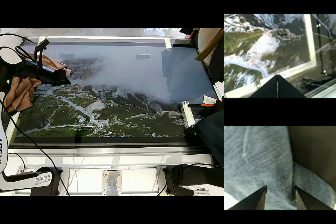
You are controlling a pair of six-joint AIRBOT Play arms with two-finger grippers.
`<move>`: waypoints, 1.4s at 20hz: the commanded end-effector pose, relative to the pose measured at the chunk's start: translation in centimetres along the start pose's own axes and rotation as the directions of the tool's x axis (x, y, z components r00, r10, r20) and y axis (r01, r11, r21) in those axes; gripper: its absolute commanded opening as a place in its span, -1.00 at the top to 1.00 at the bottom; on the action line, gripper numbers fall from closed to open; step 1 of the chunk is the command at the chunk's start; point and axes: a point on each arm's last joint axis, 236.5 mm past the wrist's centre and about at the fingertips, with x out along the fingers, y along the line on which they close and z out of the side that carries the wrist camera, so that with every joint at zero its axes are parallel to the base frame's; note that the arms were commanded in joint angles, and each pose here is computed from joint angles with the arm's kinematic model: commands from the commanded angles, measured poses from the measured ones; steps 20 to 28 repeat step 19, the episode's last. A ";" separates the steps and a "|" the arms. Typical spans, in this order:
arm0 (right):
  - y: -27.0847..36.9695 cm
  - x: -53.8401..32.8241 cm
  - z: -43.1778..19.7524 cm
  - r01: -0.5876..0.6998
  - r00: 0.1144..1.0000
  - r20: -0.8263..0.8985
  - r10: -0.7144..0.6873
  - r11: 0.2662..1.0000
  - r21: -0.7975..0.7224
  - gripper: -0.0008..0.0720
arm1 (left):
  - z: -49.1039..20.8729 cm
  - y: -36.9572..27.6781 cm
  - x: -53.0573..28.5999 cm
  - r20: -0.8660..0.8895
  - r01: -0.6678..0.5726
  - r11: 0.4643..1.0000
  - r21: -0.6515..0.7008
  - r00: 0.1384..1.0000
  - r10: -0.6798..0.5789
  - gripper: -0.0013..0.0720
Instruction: Fold the clothes and pants, and hang the long-sleeved shirts on hangers.
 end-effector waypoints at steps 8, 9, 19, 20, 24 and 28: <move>29.1 -10.4 -5.8 -0.634 0.737 0.029 0.676 0.705 -0.318 -0.15 | 0.0 0.0 0.0 0.000 0.000 1.000 -0.001 1.000 0.000 0.93; 30.8 -10.7 -8.9 -0.644 0.731 -0.042 0.681 0.669 -0.371 -0.15 | 0.0 0.0 0.0 0.000 0.000 1.000 -0.001 1.000 0.000 0.93; 27.8 -9.5 -35.7 -0.620 0.784 -0.593 0.184 0.218 -0.754 -0.14 | 0.0 0.0 0.0 0.000 0.000 1.000 -0.001 1.000 0.000 0.93; 27.8 -9.5 -35.7 -0.620 0.784 -0.593 0.184 0.218 -0.754 -0.14 | 0.0 0.0 0.0 0.000 0.000 1.000 -0.001 1.000 0.000 0.93; 27.8 -9.5 -35.7 -0.620 0.784 -0.593 0.184 0.218 -0.754 -0.14 | 0.0 0.0 0.0 0.000 0.000 1.000 -0.001 1.000 0.000 0.93; 27.8 -9.5 -35.7 -0.620 0.784 -0.593 0.184 0.218 -0.754 -0.14 | 0.0 0.0 0.0 0.000 0.000 1.000 -0.001 1.000 0.000 0.93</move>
